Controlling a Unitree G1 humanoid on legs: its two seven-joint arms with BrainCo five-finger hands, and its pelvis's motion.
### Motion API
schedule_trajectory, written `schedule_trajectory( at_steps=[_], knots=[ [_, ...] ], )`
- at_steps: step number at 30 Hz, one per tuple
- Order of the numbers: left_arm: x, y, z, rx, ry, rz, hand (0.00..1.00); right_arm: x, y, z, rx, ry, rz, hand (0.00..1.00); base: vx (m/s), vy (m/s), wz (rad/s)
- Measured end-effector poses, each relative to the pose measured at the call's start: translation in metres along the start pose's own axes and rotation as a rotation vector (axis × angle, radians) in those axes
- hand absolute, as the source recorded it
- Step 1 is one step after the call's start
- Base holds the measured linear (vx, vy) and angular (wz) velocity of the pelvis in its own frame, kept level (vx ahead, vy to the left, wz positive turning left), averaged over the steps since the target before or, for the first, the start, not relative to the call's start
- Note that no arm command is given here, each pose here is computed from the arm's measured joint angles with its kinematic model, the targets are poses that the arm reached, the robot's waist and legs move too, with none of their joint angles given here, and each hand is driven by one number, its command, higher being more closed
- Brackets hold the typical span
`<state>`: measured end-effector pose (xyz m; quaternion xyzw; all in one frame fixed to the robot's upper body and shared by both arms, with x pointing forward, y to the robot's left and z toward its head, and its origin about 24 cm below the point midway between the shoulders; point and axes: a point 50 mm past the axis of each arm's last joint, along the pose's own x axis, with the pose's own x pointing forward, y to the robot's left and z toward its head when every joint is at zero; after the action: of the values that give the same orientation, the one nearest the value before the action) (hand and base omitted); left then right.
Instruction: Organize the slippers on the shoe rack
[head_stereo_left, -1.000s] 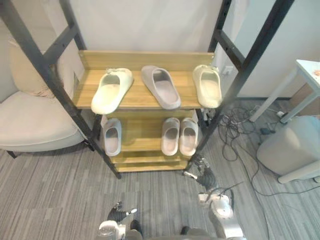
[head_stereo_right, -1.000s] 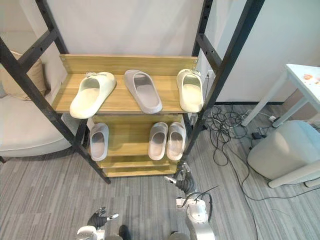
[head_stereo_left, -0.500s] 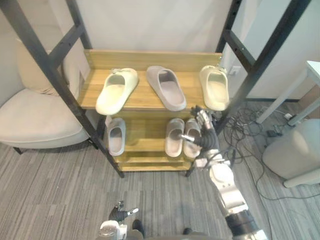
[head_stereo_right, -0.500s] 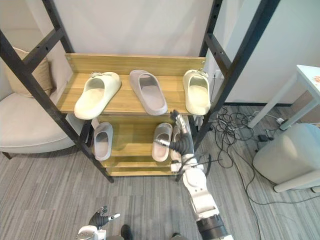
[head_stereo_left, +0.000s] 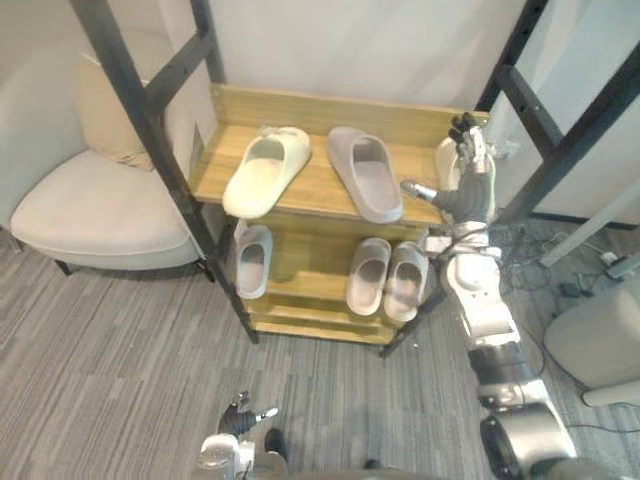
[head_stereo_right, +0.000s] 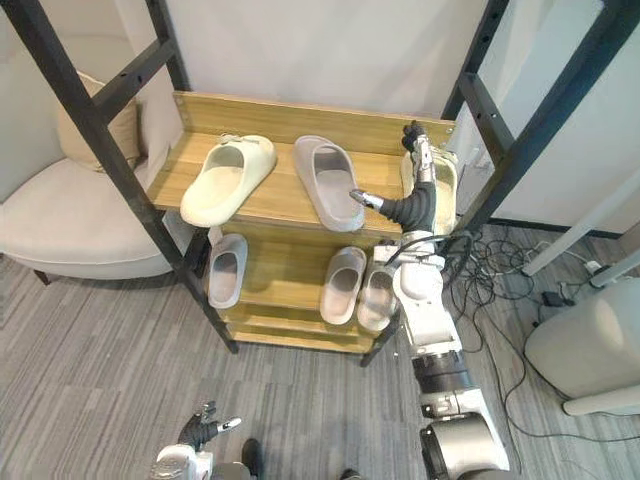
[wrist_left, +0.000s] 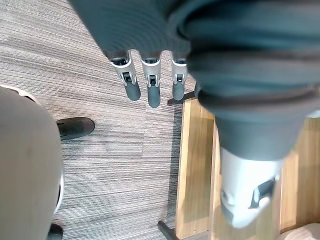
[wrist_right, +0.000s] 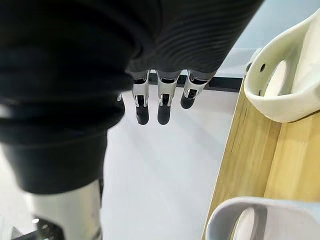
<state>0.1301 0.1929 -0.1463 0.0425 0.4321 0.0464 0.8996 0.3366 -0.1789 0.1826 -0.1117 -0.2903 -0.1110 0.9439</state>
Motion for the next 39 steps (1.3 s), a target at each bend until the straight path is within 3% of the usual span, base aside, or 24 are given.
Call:
schedule_trajectory(
  at_steps=[16,26,39],
  knots=[
    [0.003,0.001,0.016,-0.021,-0.066,0.005,0.00,0.088,-0.014,0.037,-0.115,-0.040,-0.014,0.00,0.00,-0.003,0.08],
    [0.005,0.001,0.023,-0.035,-0.087,0.004,0.00,0.096,-0.003,0.019,-0.169,0.087,0.075,0.00,-0.01,0.001,0.02],
    [0.007,0.004,0.031,-0.057,-0.106,0.009,0.00,0.091,-0.005,0.004,-0.180,0.155,0.074,0.00,-0.01,-0.001,0.03]
  ],
)
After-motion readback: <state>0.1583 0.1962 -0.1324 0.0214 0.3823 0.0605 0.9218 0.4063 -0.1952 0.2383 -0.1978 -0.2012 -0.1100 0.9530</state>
